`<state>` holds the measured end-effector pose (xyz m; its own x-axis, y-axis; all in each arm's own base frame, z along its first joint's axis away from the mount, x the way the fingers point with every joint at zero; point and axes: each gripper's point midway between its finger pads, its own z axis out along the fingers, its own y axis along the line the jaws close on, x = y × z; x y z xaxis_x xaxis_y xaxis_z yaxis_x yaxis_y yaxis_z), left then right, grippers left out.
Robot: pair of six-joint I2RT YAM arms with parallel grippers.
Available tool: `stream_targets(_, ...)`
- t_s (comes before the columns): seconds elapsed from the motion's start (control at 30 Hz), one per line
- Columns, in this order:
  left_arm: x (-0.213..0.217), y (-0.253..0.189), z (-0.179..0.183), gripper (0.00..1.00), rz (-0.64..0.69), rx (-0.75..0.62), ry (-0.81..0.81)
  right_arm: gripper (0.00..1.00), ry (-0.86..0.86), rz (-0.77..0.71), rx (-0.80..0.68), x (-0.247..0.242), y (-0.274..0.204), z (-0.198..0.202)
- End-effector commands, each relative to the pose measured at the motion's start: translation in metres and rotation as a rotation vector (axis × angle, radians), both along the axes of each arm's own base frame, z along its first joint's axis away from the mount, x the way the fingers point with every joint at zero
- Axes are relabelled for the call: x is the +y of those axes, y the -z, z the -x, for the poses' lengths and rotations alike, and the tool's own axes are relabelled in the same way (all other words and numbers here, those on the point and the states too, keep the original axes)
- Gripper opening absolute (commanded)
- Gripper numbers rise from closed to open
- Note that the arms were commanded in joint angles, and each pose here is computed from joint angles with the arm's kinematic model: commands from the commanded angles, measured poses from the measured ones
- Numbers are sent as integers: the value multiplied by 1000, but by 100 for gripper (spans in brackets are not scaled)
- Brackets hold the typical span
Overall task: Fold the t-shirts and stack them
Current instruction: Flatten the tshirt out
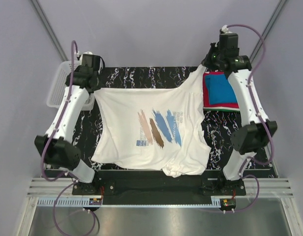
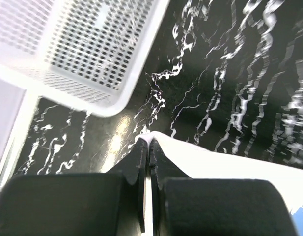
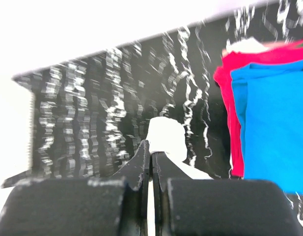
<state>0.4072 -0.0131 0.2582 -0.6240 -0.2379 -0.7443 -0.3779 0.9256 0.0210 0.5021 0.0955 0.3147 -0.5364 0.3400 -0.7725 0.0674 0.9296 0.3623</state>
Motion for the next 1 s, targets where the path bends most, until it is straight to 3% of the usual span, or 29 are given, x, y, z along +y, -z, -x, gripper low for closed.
stream_targets(0.0, 15, -45, 39, 0, -3, -135, -31, 0, -16, -22, -196, -10, -97, 69)
stream_targets(0.37, 38, -118, 153, 0, 20, -312, -72, 0, -73, -144, -382, -13, -195, 219)
stream_targets(0.57, 37, -139, 202, 0, 147, -401, -112, 0, -67, -211, -497, -23, -232, 298)
stream_targets(0.7, 42, -149, 245, 0, 194, -481, -108, 0, -85, -214, -559, -26, -244, 334)
stream_targets(0.83, 64, -169, 284, 0, 126, -524, -154, 0, -55, -195, -587, -37, -244, 358)
stream_targets(0.97, 78, -195, 320, 0, 144, -623, -192, 0, -24, -242, -622, -42, -253, 380)
